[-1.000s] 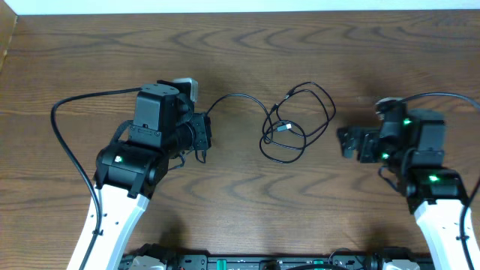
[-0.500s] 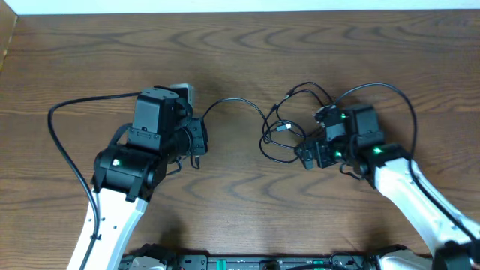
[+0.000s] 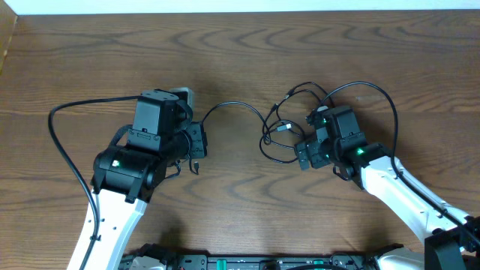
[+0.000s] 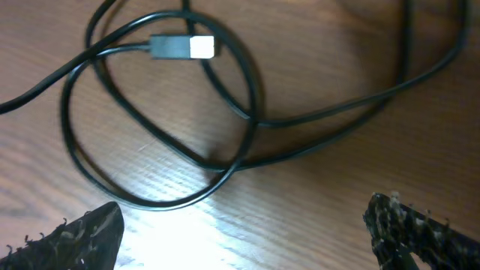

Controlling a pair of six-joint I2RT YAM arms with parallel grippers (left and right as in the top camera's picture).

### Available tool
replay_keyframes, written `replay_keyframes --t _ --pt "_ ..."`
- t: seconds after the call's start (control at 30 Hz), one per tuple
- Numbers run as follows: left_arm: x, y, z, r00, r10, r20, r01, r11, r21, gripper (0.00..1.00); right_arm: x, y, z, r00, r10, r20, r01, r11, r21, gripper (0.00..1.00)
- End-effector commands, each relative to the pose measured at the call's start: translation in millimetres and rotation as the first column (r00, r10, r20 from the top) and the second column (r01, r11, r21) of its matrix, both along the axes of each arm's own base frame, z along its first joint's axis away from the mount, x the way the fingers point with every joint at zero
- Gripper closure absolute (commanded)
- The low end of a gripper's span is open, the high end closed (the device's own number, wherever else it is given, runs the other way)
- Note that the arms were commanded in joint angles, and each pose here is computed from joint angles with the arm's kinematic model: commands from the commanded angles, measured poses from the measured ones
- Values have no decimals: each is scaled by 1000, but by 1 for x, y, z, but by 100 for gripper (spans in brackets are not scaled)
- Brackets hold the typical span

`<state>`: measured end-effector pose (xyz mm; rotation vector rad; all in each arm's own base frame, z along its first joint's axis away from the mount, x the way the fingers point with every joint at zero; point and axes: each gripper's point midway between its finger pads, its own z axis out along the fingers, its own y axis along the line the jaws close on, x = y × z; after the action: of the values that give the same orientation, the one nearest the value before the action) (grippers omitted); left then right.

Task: Untangle cables

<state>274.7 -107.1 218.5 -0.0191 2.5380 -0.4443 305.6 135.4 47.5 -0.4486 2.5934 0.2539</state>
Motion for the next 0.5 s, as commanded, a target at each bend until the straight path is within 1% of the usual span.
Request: replay_keyframes --t 0.0,0.2,0.47 --pt "-3 3 -1 1000 -8 3 8 1000 21 92 5 -7 -1 999 -9 32 11 999 -46 1" --pt "-2 6 -2 1000 3 7 -4 999 36 93 17 -6 5 996 -19 87 23 999 -45 1" --pt "-4 6 -3 1000 3 -1 -3 999 38 92 21 -4 5 995 -18 102 22 999 -39 1"
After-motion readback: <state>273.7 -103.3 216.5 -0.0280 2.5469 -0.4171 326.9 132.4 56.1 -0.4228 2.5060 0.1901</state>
